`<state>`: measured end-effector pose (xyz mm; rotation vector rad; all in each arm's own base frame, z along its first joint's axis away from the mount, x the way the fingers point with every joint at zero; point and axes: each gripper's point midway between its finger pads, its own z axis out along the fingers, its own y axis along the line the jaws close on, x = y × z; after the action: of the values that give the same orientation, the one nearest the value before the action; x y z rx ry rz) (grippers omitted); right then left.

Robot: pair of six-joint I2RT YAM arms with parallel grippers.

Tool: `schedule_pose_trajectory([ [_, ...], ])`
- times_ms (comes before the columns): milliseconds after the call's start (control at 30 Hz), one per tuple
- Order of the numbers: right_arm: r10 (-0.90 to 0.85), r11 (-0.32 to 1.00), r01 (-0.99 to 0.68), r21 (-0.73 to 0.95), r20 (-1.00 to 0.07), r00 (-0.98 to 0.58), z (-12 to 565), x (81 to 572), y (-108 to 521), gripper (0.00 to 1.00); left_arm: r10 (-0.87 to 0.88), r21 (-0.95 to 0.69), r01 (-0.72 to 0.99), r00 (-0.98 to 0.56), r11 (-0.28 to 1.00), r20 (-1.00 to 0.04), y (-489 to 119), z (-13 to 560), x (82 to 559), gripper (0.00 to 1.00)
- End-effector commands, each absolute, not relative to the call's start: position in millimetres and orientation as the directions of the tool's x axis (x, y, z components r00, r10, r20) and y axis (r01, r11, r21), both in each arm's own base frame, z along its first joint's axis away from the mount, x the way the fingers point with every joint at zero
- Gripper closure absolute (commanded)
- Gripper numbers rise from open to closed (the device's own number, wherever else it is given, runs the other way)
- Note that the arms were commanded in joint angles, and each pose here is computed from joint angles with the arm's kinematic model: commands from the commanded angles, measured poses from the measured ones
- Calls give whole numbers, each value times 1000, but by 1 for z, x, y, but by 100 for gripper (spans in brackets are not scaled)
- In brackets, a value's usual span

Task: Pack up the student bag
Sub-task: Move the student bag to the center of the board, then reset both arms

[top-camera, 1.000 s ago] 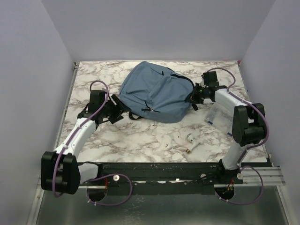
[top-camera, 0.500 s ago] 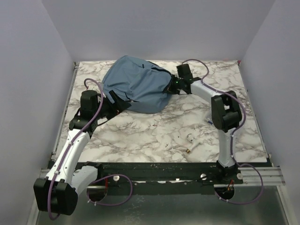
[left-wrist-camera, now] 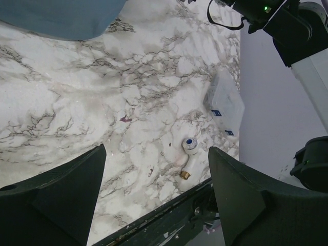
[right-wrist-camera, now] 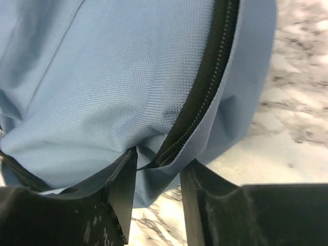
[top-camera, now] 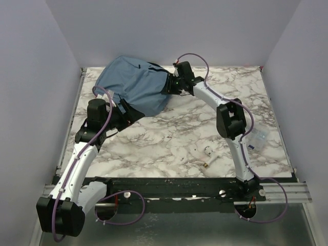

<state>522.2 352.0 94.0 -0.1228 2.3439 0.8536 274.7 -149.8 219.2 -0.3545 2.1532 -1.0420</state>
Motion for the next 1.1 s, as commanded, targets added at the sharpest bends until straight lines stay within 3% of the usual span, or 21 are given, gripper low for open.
schedule_pose_trajectory([
  [0,95,865,-231,446,-597,-796,115,521,321,45,-492,-771,182,-675,610,-549,-159,254,271,16],
  [67,82,896,-201,396,-593,-801,133,507,298,27,-475,-773,191,-692,605,-543,-162,254,273,16],
  [133,64,930,-167,327,-592,-803,145,488,270,17,-444,-785,218,-723,580,-529,-171,257,272,16],
  [300,61,957,-123,261,-600,-798,165,423,216,1,-331,-773,327,-763,544,-556,-199,261,253,14],
  [433,93,955,-93,280,-585,-805,171,373,195,0,-250,-771,386,-790,506,-560,-223,260,232,14],
  [600,184,947,-68,315,-700,-690,222,341,168,0,-229,-747,473,-751,467,-620,-236,281,209,13],
  [867,268,945,-79,318,-888,-372,325,285,109,0,-366,-561,612,-426,557,-827,-197,353,199,3],
  [1067,380,922,-30,385,-919,-109,381,241,61,0,-467,-487,577,-196,656,-862,-155,395,193,1],
])
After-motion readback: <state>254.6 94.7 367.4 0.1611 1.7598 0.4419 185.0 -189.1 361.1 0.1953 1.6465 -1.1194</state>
